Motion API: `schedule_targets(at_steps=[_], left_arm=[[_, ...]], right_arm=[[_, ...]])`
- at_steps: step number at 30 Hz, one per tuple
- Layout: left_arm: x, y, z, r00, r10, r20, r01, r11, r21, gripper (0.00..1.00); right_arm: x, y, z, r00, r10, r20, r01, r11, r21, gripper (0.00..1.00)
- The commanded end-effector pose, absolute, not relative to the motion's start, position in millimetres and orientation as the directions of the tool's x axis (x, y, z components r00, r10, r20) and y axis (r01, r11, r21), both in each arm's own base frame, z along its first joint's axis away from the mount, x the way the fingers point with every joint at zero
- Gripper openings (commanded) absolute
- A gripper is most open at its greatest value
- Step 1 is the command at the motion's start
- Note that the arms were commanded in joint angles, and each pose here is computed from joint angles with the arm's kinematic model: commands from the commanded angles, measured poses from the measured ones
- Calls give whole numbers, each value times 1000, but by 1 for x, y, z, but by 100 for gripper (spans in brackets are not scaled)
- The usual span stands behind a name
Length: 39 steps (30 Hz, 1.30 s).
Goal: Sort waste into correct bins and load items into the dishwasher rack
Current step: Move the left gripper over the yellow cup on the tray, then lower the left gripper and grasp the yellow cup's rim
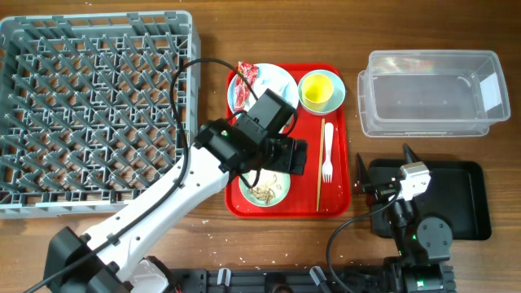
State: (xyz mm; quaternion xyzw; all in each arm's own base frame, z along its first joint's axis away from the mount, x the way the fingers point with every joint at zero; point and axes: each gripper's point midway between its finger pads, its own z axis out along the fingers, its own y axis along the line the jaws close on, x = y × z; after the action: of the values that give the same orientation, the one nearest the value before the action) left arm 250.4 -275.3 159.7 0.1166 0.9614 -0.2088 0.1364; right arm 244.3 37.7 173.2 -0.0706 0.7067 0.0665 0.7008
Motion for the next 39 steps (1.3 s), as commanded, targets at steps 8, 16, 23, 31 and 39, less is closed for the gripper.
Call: schedule_targets(at_steps=[8,16,23,31,39], left_arm=[[347,-335,215,-668,70,-740,475,806,-352,82],[390,-385,157,-567,122,-815,589,752,-298,88],[395,-388,101,-481,330,-812,685,719,-113,78],[394,-387,86,-451,398,-799,716,696,-57,63],[388,-382,77,-479,423,-769,713,699,-60,36]], right_arm=[[244,38,174,1,-23,-1000,-194,981,-23,100],[244,38,174,1,-23,-1000,-194,981,-23,100],[244,38,174,1,-24,-1000,-194,981,-23,100],[244,38,174,1,-23,-1000,-193,981,-23,100],[244,38,174,1,-24,-1000,-194,981,-23,100]])
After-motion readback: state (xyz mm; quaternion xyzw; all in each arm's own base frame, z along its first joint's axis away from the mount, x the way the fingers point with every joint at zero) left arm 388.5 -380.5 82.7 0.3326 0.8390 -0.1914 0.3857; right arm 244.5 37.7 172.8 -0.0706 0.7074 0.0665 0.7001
